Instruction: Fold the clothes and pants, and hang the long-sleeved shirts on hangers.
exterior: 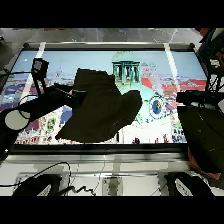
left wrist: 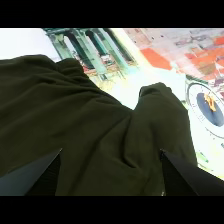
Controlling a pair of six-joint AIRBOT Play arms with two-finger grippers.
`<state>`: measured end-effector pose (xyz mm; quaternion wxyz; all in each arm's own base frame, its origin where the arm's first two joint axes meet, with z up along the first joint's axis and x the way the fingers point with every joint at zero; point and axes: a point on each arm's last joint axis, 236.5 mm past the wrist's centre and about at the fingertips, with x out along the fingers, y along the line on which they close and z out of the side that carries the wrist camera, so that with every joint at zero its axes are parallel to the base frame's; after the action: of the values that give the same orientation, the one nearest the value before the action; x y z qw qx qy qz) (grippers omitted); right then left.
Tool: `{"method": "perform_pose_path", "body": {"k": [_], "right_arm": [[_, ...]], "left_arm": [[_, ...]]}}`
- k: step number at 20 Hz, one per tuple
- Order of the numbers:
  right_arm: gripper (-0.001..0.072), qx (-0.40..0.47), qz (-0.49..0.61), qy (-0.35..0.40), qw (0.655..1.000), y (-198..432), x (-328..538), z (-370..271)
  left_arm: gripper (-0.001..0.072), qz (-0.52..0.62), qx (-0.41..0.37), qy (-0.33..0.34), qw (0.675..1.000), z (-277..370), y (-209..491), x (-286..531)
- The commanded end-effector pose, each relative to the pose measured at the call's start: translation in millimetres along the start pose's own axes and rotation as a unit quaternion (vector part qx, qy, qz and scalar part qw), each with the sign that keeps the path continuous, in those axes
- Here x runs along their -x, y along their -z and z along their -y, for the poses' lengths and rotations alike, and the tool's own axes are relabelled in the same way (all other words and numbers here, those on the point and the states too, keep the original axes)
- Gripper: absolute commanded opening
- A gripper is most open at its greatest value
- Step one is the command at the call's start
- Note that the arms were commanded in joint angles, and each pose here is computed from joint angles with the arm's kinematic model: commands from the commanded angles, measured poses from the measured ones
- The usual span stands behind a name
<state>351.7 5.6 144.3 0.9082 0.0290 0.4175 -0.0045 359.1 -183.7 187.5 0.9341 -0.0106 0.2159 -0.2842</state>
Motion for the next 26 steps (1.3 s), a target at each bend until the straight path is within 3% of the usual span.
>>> {"method": "perform_pose_path", "body": {"k": [1,12,14,17,20,24,25,26], "right_arm": [[0.0018,0.000,0.000,0.000,1.000,0,0,0],[0.0018,0.000,0.017,-0.001,1.000,-8,0,-1],[0.0018,-0.025,0.057,-0.020,0.998,-27,1,-9],[0.0018,-0.110,0.028,-0.082,0.990,-18,-6,-38],[0.0017,-0.090,-0.100,-0.153,0.979,46,-27,-88],[0.0018,-0.057,-0.252,-0.256,0.931,162,-41,-182],[0.0032,-0.061,-0.265,-0.268,0.924,184,-46,-202],[0.0210,-0.077,-0.271,-0.273,0.920,202,-51,-220]], "left_arm": [[0.0700,0.000,0.000,-0.001,1.000,0,0,0],[0.0700,0.000,0.000,-0.001,1.000,0,0,0],[0.0700,0.000,0.000,-0.001,1.000,0,0,0],[0.0700,0.000,0.001,0.000,1.000,0,0,0],[0.0700,0.005,0.016,0.009,1.000,4,-2,0],[0.0700,0.005,0.014,0.005,1.000,1,-2,1],[0.0700,-0.002,-0.006,-0.008,1.000,-5,1,1],[0.0700,-0.012,-0.033,-0.025,0.999,-14,5,1]]}}
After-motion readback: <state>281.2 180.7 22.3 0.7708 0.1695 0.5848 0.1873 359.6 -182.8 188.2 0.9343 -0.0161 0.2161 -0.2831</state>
